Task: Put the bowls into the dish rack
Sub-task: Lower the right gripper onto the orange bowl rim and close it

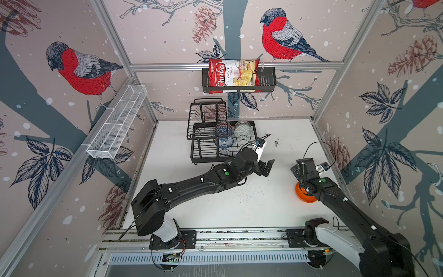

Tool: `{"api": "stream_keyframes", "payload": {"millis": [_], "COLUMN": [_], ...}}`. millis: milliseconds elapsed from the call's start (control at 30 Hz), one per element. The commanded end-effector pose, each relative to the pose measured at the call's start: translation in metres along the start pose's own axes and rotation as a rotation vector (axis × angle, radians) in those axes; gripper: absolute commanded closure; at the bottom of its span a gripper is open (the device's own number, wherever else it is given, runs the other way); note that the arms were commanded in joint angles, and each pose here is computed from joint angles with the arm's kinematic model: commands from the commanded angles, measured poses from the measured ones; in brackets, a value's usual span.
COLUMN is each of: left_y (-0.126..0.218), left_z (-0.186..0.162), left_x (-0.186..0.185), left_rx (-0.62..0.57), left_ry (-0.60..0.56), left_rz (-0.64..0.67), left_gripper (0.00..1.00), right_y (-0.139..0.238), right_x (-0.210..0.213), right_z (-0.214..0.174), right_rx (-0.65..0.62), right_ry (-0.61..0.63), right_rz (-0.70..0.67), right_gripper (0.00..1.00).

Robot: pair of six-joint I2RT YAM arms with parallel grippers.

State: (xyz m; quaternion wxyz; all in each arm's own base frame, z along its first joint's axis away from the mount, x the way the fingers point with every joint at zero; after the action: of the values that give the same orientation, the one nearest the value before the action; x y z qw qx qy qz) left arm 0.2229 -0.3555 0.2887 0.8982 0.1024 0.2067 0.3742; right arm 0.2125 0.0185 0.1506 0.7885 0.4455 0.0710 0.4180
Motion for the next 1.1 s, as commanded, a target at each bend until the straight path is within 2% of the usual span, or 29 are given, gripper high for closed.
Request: {"api": "stream_keyframes", "payload": {"millis": [0, 167, 333, 567, 700, 833, 933, 1067], "left_y": [0.0, -0.001, -0.004, -0.011, -0.014, -0.017, -0.015, -0.012], "left_z": [0.003, -0.005, -0.005, 0.001, 0.006, 0.008, 0.011, 0.014], "left_x": [-0.004, -0.001, -0.001, -0.006, -0.002, 0.012, 0.018, 0.028], "left_rx": [-0.028, -0.002, 0.005, 0.044, 0.06, 0.113, 0.131, 0.162], "left_ry": [0.014, 0.008, -0.006, -0.031, -0.031, 0.046, 0.03, 0.024], "left_rz": [-0.032, -0.022, -0.013, -0.016, -0.005, -0.044, -0.022, -0.011], "left_gripper": [0.02, 0.02, 0.02, 0.02, 0.02, 0.02, 0.02, 0.02], "right_y": [-0.006, -0.015, -0.017, -0.021, -0.026, -0.033, -0.037, -0.04], "right_x": [-0.005, -0.008, -0.007, 0.002, 0.011, 0.019, 0.027, 0.035], "right_z": [-0.01, -0.021, -0.017, -0.015, -0.017, -0.02, -0.023, -0.024], "right_rx": [0.06, 0.087, 0.053, 0.041, 0.074, 0.127, 0.166, 0.184], "right_ry": [-0.015, -0.012, 0.013, 0.039, 0.064, 0.09, 0.111, 0.122], "right_rz": [0.002, 0.058, 0.094, 0.219, 0.282, 0.315, 0.348, 0.379], "right_gripper": [0.0, 0.0, 0.02, 0.09, 0.16, 0.25, 0.32, 0.35]}}
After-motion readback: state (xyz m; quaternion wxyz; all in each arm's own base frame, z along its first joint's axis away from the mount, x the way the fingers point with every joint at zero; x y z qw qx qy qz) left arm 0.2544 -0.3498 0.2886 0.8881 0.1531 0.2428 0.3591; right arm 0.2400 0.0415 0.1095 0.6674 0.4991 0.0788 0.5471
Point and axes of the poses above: each gripper's point midway between its finger pads, its own y axis back along the fingers, its own x axis along the line the jaws close on, z = x × y, the point moved 8 cm from there along y, back along the fingers, and after that the axes turned 9 degrees about y, right-handed, at the moved point
